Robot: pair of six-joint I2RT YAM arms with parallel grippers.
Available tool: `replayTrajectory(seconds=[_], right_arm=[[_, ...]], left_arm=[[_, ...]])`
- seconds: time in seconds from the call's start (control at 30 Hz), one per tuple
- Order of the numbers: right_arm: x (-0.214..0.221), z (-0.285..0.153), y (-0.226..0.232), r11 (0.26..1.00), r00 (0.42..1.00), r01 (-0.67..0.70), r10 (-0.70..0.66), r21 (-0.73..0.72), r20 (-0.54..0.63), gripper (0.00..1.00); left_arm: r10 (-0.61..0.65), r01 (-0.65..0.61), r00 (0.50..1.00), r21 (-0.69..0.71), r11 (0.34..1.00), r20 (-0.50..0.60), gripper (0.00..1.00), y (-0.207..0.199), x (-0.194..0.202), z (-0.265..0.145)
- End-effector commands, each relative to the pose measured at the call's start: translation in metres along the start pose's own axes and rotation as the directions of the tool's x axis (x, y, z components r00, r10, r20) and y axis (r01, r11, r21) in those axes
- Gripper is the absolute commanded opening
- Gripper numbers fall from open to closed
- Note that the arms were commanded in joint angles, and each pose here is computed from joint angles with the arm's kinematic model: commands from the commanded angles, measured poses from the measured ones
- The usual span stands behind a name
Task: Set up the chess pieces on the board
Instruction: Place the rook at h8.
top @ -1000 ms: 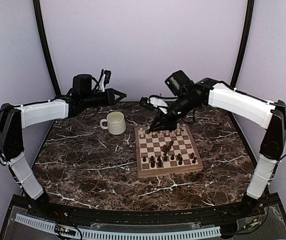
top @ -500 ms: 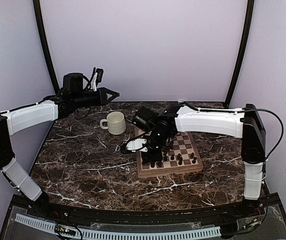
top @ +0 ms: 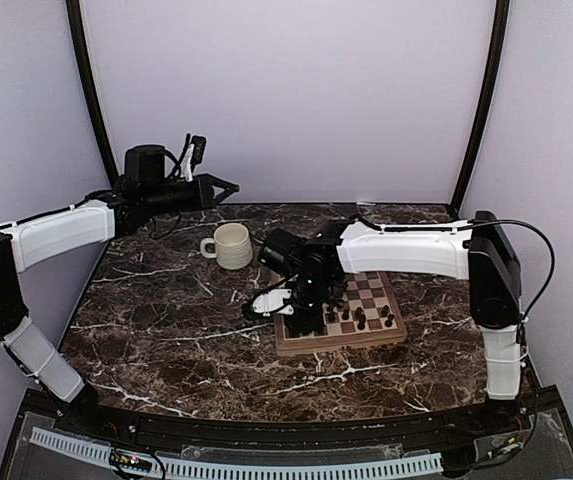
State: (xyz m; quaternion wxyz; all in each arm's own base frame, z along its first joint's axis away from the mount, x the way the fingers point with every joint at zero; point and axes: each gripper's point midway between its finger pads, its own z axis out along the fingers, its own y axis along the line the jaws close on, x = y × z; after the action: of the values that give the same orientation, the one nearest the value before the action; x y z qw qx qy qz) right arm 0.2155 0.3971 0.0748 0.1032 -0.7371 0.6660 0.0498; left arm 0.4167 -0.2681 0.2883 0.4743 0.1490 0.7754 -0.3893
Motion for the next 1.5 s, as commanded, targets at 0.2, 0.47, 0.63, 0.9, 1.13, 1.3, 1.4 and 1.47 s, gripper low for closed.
replayTrajectory(seconds=[0.2, 0.47, 0.63, 0.9, 1.13, 1.3, 1.4, 1.47], right_arm=[[-0.002, 0.004, -0.002, 1.000, 1.000, 0.003, -0.003, 0.012, -0.019, 0.02], [-0.004, 0.011, -0.002, 1.000, 1.000, -0.004, 0.004, 0.007, -0.018, 0.05], [-0.006, 0.012, -0.004, 1.000, 1.000, -0.003, 0.003, 0.014, -0.017, 0.06], [-0.005, 0.014, -0.005, 1.000, 1.000, -0.001, 0.002, 0.015, -0.022, 0.14], [-0.008, 0.006, -0.007, 1.000, 1.000, -0.008, 0.008, 0.028, -0.005, 0.27], [-0.018, -0.016, -0.008, 0.999, 0.999, -0.019, 0.017, 0.037, 0.039, 0.34], [-0.027, -0.040, -0.008, 0.999, 0.996, -0.025, 0.022, 0.035, 0.084, 0.36], [-0.033, -0.065, -0.013, 0.997, 0.991, -0.033, 0.025, 0.063, 0.134, 0.36]], left_arm=[[0.018, -0.019, 0.999, 0.046, 0.999, 0.027, 0.00, -0.017, -0.013, -0.011], [0.015, -0.016, 1.000, 0.053, 0.998, 0.023, 0.00, -0.017, -0.012, -0.011], [0.016, -0.017, 1.000, 0.056, 0.998, 0.023, 0.00, -0.018, -0.012, -0.011], [0.010, -0.011, 1.000, 0.059, 0.998, 0.015, 0.00, -0.017, -0.010, -0.009], [0.004, -0.005, 1.000, 0.064, 0.998, 0.008, 0.00, -0.016, -0.008, -0.007], [-0.001, 0.001, 1.000, 0.068, 0.998, 0.003, 0.00, -0.016, -0.006, -0.005], [-0.002, 0.002, 1.000, 0.085, 0.996, 0.000, 0.00, -0.018, -0.005, -0.004], [-0.011, 0.012, 1.000, 0.117, 0.993, -0.005, 0.00, -0.022, -0.003, -0.002]])
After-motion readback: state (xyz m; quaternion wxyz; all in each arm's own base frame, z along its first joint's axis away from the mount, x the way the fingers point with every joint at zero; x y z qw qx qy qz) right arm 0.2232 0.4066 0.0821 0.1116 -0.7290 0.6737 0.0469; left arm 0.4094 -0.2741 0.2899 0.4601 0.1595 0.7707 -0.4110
